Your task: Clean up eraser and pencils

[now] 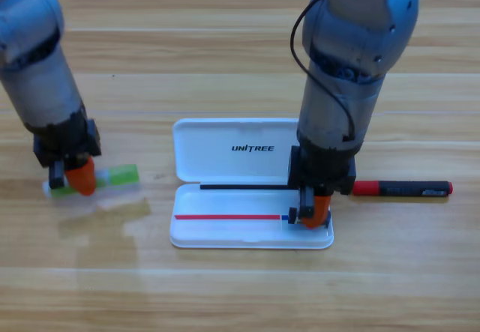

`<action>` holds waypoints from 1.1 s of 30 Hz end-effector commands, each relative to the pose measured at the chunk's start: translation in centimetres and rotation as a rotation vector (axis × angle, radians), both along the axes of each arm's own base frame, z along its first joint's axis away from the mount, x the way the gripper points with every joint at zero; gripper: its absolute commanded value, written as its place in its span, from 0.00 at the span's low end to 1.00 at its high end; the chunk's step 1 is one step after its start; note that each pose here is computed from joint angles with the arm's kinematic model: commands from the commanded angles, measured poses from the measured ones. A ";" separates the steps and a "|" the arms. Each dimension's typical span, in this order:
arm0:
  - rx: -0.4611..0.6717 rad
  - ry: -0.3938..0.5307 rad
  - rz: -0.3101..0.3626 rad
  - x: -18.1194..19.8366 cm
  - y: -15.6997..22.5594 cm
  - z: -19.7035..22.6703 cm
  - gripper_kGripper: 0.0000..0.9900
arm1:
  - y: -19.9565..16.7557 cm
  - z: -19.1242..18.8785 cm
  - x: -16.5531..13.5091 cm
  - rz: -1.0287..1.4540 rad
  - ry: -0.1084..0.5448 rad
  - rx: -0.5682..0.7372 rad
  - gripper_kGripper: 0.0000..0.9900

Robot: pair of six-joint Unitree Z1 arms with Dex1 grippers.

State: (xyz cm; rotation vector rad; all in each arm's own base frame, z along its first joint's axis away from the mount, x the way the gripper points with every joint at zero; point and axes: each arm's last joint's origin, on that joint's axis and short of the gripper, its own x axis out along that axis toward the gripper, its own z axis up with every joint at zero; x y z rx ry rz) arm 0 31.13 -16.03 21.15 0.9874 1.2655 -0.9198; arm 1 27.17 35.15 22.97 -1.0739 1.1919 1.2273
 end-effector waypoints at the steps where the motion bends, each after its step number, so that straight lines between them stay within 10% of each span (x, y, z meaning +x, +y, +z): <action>1: 0.012 -0.018 -0.017 -1.2 0.8 1.4 0.00 | 1.3 -3.2 -0.3 0.006 0.032 -0.077 0.00; 2: 0.012 -0.022 -0.017 -1.3 0.8 1.5 0.00 | 1.3 -3.3 -0.3 0.005 0.033 -0.078 0.00; 6: 0.014 -0.026 -0.018 -1.4 0.9 1.7 0.00 | 1.4 -3.2 -0.1 -0.008 0.011 -0.086 0.78; 8: 0.012 -0.030 -0.018 -1.4 0.9 1.9 0.00 | 1.4 -2.6 0.0 -0.024 -0.002 -0.073 0.91; 20: -0.012 -0.070 -0.021 -2.3 1.2 4.9 0.00 | -7.4 9.6 -4.3 -0.105 -0.113 0.101 1.00; 33: -0.031 -0.021 -0.283 -5.0 -6.5 5.2 0.00 | -13.6 0.5 3.7 -0.121 -0.019 -0.047 0.99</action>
